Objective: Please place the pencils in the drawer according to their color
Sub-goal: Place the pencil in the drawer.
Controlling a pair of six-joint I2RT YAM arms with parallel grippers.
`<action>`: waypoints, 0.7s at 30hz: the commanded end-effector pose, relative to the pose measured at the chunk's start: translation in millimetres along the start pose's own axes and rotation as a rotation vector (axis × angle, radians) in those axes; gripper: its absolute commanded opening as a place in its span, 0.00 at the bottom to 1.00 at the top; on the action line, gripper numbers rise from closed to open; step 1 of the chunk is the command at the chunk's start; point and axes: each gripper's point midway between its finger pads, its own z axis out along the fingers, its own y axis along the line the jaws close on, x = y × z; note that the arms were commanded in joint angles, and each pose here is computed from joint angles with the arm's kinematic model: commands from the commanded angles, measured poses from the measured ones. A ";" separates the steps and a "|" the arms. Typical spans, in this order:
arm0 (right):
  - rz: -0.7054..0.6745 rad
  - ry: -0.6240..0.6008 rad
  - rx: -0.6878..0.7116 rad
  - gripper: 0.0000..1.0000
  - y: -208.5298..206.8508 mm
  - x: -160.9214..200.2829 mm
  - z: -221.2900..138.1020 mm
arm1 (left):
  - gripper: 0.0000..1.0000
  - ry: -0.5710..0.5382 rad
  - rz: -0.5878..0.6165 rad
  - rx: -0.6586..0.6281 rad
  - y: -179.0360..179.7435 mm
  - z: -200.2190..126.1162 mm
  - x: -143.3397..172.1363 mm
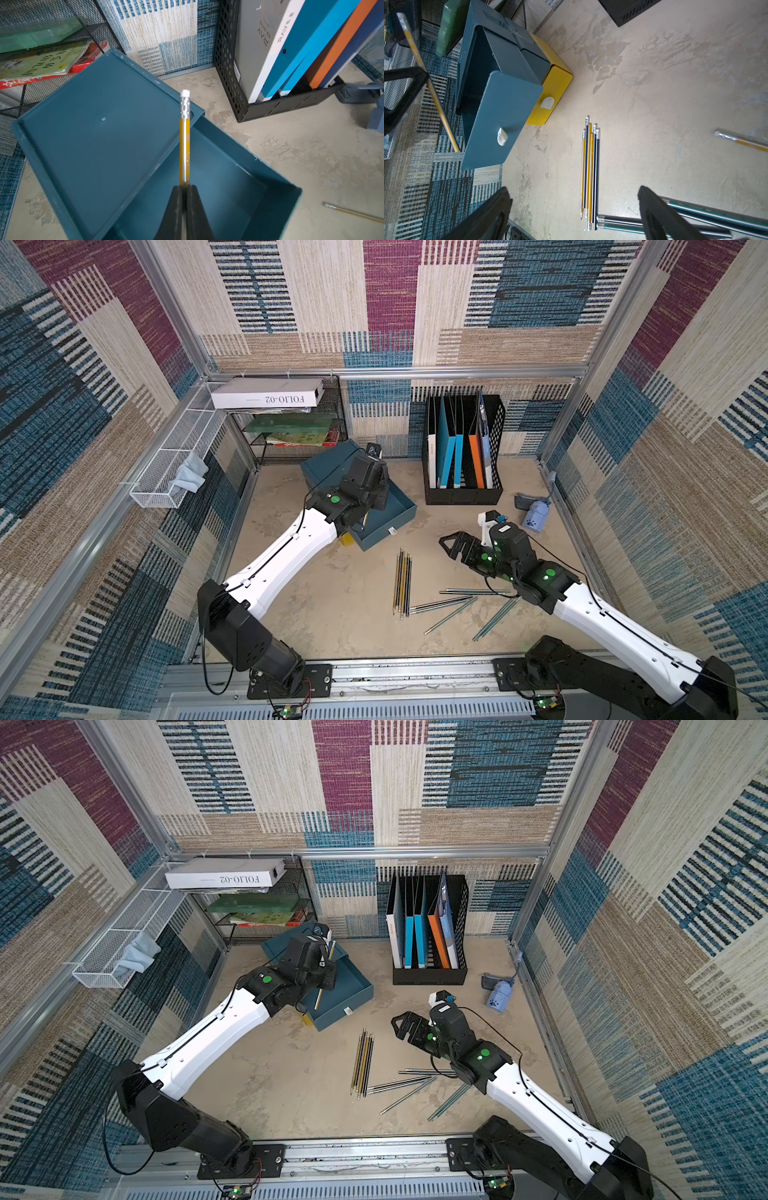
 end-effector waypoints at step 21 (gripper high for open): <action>0.004 -0.018 -0.011 0.99 -0.2 -2.3 2.8 | 0.28 0.163 0.034 0.120 -17.7 3.5 52.0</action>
